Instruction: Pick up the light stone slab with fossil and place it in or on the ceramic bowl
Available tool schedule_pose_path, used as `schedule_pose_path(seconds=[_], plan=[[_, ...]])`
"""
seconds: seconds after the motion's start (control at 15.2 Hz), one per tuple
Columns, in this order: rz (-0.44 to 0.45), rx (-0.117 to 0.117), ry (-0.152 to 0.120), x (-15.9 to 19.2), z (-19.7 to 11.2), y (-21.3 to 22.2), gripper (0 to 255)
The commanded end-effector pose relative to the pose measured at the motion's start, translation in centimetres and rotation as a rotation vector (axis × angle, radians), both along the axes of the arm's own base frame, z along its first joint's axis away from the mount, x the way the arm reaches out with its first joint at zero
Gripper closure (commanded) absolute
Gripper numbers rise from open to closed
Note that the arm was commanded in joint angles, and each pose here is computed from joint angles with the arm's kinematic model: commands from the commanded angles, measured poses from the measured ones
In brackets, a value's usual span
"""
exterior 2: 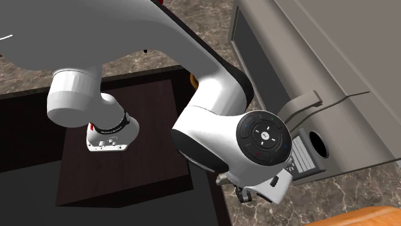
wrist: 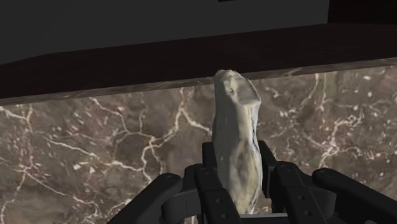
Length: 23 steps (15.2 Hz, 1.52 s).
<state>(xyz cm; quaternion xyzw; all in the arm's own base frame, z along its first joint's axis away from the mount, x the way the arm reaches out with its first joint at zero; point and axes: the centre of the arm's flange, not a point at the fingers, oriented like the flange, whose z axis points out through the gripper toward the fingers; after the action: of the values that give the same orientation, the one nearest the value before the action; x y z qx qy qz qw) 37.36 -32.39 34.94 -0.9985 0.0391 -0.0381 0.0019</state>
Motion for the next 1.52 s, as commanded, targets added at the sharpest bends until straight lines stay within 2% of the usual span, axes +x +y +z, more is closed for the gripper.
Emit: schedule_pose_path(seconds=[0.0, 1.45], plan=[[0.000, 0.002, 0.005, -0.2, -0.2, 0.2, 255], [0.000, 0.002, 0.005, -0.2, 11.4, 0.2, 255]])
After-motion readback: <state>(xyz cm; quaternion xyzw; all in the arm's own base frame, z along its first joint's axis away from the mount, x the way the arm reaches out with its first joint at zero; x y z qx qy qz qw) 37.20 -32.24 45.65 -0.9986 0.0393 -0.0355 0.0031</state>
